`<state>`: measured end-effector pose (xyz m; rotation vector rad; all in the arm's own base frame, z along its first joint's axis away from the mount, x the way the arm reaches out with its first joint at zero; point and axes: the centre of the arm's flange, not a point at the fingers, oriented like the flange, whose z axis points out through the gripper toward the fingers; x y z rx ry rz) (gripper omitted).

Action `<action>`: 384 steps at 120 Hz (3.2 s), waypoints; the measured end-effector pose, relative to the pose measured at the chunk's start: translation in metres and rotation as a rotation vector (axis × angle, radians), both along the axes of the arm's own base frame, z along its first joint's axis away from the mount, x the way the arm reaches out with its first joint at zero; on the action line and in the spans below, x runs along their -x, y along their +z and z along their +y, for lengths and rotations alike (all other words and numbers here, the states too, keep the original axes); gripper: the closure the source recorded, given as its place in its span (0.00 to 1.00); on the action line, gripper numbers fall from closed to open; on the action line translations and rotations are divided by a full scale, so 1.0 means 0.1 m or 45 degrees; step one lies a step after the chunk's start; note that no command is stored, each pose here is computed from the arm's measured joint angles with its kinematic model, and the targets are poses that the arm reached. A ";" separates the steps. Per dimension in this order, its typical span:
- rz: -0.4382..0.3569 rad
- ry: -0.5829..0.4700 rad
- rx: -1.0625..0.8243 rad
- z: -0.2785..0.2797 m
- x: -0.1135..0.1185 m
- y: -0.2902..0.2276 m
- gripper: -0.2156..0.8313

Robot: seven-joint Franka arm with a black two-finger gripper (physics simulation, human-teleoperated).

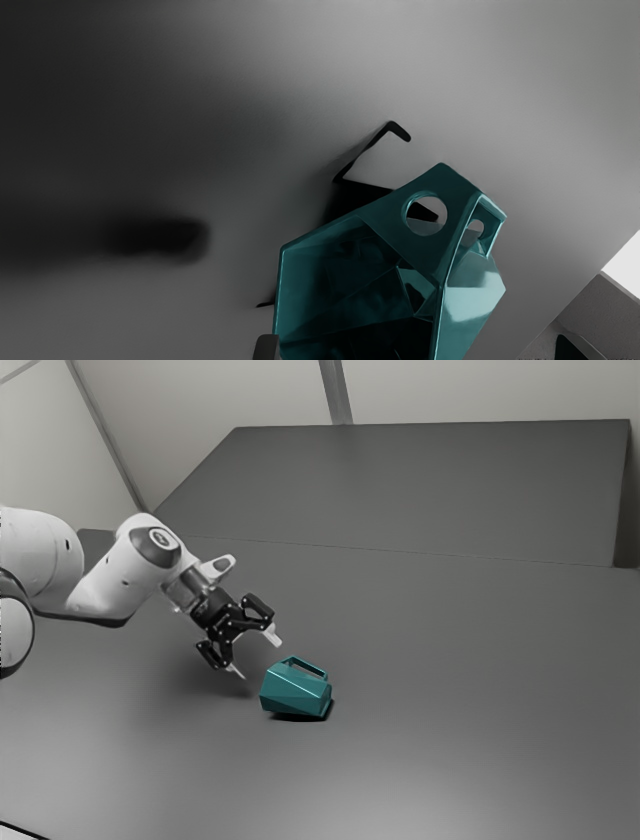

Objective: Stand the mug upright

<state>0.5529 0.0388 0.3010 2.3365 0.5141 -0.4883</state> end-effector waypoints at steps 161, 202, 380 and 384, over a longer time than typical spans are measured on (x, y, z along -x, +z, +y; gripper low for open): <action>-0.308 -0.292 -0.371 -0.96 -0.18 1.00 0.95; -0.446 -0.531 -0.834 -0.76 -0.13 1.13 0.96; -0.708 -0.495 -0.988 -0.80 -0.25 1.97 0.23; -0.719 -0.492 -0.994 -0.80 -0.28 2.12 0.23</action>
